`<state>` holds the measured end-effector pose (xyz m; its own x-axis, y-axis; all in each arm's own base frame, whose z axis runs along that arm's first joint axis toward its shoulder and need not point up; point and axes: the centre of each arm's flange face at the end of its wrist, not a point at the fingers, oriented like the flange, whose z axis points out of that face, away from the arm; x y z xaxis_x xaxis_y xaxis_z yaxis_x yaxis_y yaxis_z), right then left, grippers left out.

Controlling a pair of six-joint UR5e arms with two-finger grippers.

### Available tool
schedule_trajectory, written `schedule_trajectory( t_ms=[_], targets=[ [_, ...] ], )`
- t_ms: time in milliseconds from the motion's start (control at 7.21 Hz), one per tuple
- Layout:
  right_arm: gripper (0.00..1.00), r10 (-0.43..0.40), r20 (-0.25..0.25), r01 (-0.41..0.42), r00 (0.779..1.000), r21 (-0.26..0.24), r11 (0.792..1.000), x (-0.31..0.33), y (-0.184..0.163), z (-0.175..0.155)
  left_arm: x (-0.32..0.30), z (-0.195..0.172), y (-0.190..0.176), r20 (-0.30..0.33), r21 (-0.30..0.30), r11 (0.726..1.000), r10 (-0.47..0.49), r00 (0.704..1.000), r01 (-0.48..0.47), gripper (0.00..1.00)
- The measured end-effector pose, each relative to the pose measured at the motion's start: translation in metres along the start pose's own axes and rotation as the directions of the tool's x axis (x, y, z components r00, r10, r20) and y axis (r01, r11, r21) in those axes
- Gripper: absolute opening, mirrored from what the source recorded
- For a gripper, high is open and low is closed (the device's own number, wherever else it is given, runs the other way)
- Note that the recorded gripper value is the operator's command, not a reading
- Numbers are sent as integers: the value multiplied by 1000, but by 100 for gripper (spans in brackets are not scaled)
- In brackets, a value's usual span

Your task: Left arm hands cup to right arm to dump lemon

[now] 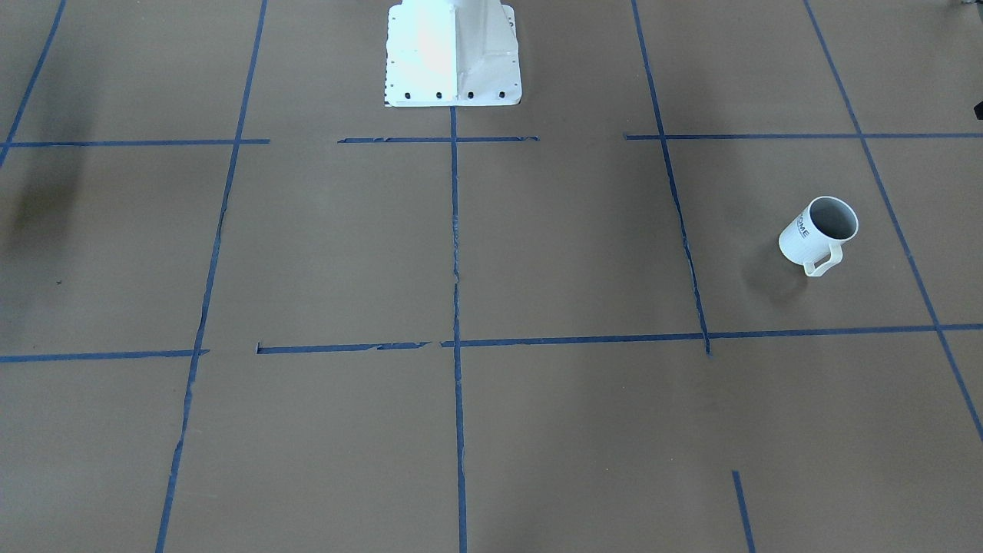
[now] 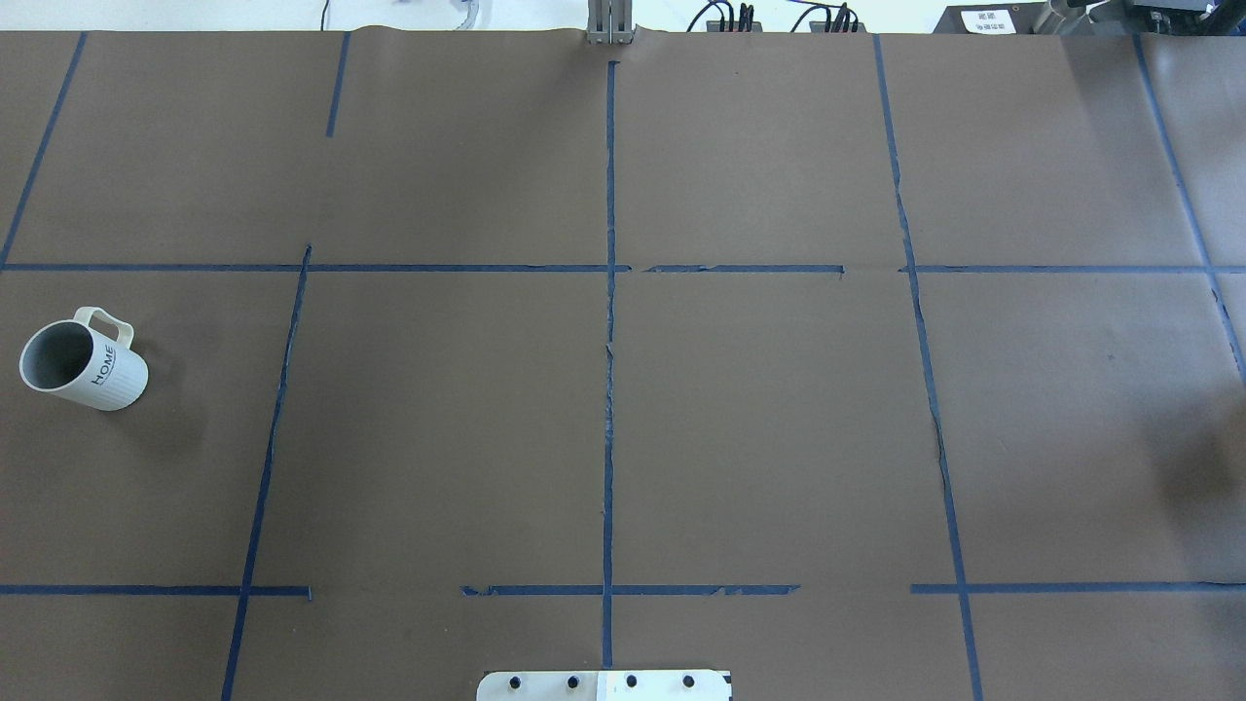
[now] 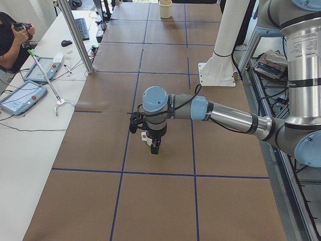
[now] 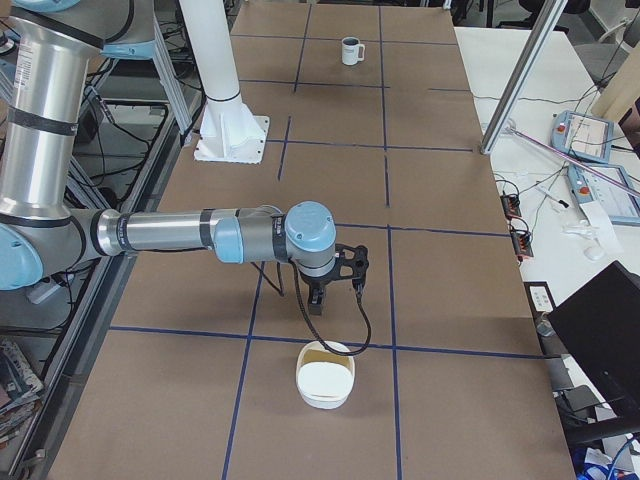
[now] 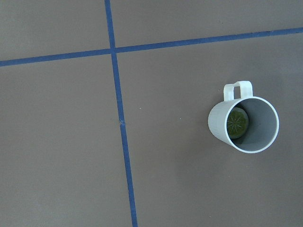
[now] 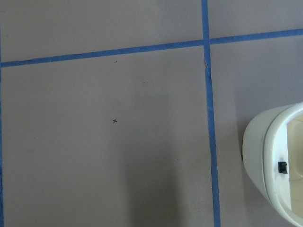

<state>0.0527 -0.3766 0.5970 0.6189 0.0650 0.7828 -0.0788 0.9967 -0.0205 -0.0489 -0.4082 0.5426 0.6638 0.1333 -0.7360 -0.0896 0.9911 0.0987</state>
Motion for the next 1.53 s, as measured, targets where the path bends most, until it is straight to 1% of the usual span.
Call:
schedule_trajectory(
  t_ms=[139, 416, 694, 971, 1110, 1249, 1526],
  targets=[
    [100, 10, -3, -10, 1000, -12, 1000, 7, 6, 5, 1, 1, 0, 0, -1, 1000, 2, 1000, -2, 100],
    [100, 14, -7, -15, 1000, -18, 1000, 10, 10, 7, 4, 3, -2, -1, -3, 1000, 15, 1000, -15, 100],
    [100, 9, -6, -9, 1000, -15, 1000, 10, 10, 7, 16, 14, -11, -5, -6, 998, 67, 998, -67, 100],
    [100, 11, 0, -11, 1000, -15, 1000, 11, 9, 9, 38, 23, -27, -9, -12, 999, 50, 999, -50, 100],
    [100, -5, 7, 5, 1000, -4, 1000, 8, 7, 8, 55, 35, -38, -15, -14, 999, 44, 999, -44, 100],
    [100, -37, 12, 37, 999, 14, 999, 4, 5, 9, 69, 58, -49, -24, -16, 999, 44, 999, -44, 100],
    [100, -92, 16, 91, 996, 31, 995, -3, 2, 12, 78, 124, -65, -58, 4, 1000, 25, 998, -25, 100]
  ],
)
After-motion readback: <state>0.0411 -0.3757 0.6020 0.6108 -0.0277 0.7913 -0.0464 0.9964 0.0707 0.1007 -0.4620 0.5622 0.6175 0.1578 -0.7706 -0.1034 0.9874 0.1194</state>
